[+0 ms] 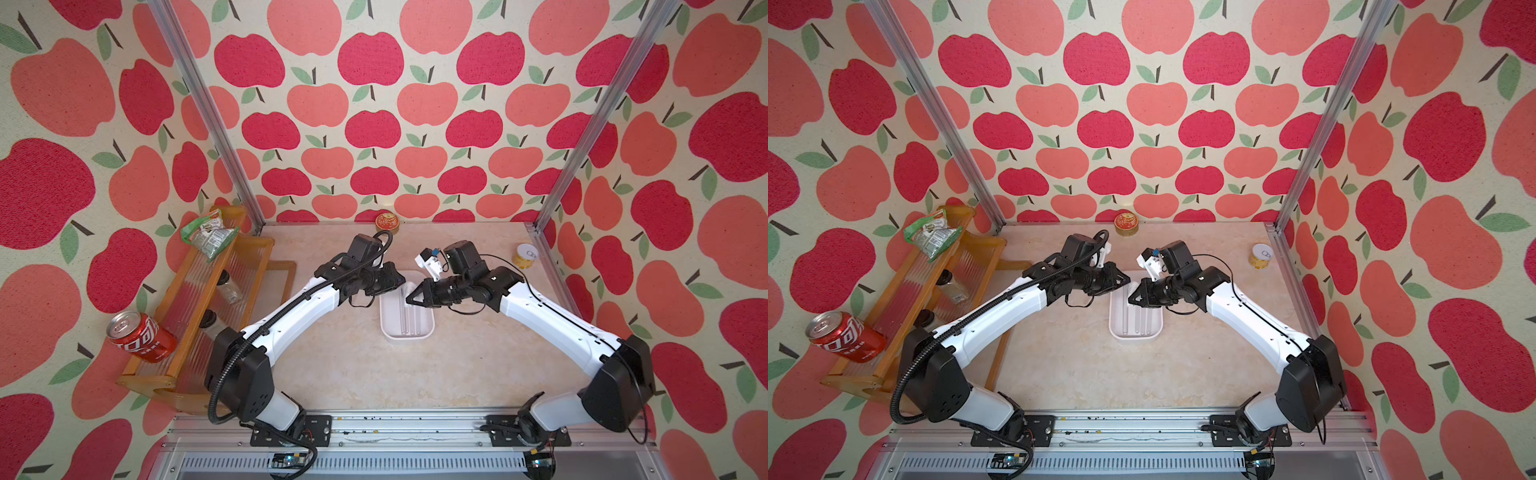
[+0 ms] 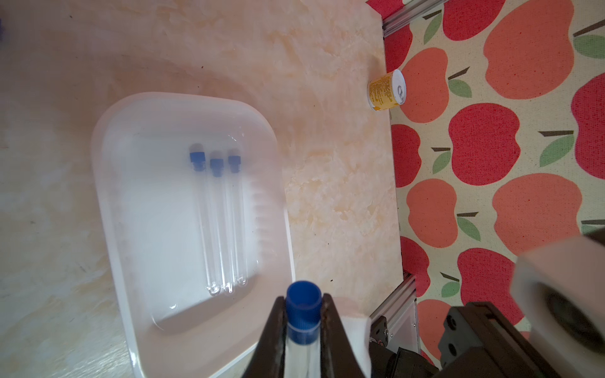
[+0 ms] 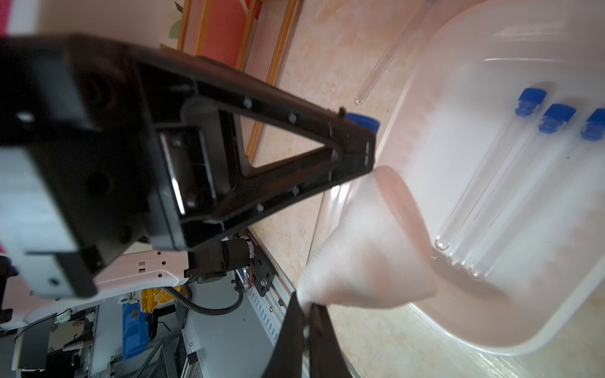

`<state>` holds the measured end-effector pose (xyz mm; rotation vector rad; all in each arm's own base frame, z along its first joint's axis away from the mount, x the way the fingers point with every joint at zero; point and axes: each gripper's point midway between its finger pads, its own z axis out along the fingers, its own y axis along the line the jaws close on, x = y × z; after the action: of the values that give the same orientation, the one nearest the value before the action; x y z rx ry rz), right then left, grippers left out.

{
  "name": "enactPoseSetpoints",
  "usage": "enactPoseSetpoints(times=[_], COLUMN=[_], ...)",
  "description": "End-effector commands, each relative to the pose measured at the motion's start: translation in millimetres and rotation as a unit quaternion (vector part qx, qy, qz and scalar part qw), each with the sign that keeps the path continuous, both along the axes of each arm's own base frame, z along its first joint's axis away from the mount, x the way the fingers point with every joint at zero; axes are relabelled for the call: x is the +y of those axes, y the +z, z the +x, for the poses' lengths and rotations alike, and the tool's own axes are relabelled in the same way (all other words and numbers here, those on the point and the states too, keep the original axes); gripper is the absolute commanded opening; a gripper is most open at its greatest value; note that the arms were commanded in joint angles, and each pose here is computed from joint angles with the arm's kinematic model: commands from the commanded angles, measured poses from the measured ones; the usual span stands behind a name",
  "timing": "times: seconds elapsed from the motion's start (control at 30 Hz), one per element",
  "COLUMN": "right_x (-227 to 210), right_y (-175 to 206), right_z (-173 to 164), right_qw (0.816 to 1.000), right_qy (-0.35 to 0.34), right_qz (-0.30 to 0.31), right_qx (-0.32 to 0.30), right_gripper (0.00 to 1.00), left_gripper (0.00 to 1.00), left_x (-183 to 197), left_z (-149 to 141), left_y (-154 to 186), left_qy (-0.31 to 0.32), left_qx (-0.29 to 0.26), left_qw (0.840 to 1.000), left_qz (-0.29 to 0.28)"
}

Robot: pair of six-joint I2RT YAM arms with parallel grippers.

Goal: Wipe the exteriors of test tubes
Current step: Wipe the dirt from the test tube.

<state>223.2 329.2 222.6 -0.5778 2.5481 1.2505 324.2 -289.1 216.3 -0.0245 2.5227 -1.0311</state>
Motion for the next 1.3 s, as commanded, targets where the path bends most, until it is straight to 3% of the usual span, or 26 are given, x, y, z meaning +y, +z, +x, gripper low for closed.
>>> enactPoseSetpoints(times=[0.0, 0.53, 0.9, 1.27], right_x=[3, 7, -22, -13], right_y=[6, 6, -23, -25], right_z=[-21, -86, -64, -15], right_qw=[1.000, 0.997, 0.989, 0.978], right_qy=[0.020, 0.075, 0.049, 0.028], right_qz=[0.016, 0.023, -0.136, -0.202], right_qx=[0.008, 0.016, -0.018, -0.043], right_gripper=[0.00, 0.00, 0.00, 0.00], left_gripper=[0.16, 0.15, 0.15, 0.15], left_x=[5, 8, 1, -3], left_z=[4, 24, 24, 17], left_y=[9, -6, -2, 3], left_qy=[0.004, 0.016, 0.012, 0.007], left_qx=[-0.014, -0.007, -0.004, -0.006], left_qw=[1.000, 1.000, 1.000, 1.000], left_qz=[0.008, 0.021, 0.017, 0.013])
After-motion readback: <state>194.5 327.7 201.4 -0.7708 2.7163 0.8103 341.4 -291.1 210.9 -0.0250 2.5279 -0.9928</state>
